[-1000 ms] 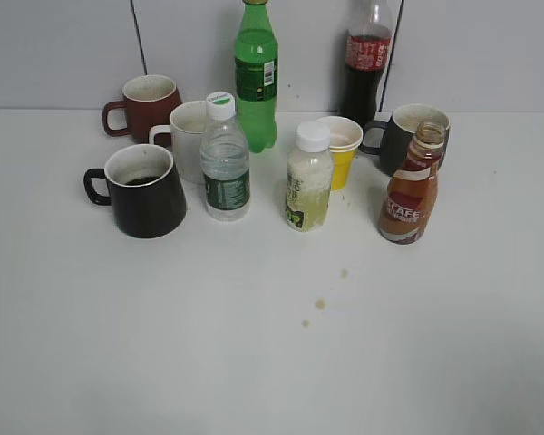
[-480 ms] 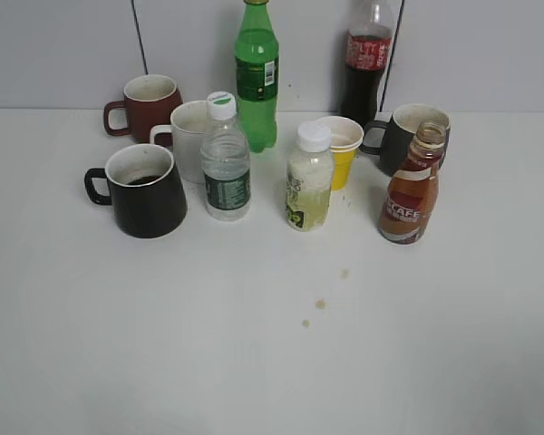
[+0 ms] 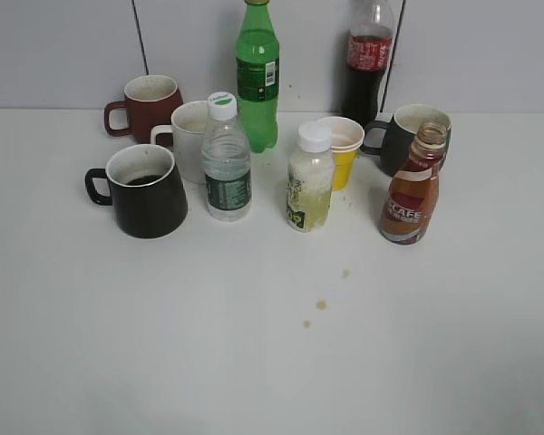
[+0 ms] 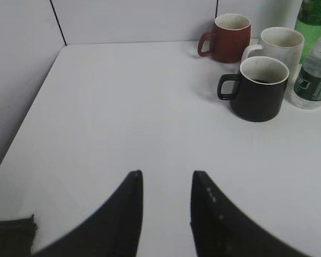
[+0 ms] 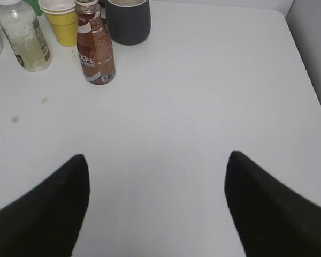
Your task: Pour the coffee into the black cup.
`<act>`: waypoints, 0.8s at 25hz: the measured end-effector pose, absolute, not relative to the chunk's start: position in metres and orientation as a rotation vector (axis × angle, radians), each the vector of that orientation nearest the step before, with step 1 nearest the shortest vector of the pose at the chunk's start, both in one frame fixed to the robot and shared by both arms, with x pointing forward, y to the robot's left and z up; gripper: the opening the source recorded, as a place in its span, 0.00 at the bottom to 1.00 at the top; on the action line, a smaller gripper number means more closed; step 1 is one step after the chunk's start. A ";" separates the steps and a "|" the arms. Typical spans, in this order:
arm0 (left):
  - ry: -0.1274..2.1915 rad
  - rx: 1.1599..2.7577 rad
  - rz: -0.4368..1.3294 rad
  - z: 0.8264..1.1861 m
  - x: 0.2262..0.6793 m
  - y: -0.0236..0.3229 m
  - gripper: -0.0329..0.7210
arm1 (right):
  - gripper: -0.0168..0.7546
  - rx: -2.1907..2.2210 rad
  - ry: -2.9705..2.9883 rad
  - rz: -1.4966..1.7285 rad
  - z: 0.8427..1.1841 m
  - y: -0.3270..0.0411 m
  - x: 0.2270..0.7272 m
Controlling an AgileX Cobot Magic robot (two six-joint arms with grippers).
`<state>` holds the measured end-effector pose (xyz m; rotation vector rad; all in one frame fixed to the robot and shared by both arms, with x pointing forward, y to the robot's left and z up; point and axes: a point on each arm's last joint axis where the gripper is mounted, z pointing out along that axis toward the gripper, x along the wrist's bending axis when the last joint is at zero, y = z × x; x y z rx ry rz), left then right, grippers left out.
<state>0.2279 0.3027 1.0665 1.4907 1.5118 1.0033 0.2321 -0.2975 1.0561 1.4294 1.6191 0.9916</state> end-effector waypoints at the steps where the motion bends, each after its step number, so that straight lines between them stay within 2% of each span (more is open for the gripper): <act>1: 1.512 1.491 1.003 1.066 0.228 0.303 0.36 | 0.79 1.429 1.619 0.992 1.056 -0.297 0.232; 20: 1.512 1.491 1.003 1.066 0.228 0.303 0.36 | 0.79 1.429 1.619 0.992 1.056 -0.297 0.232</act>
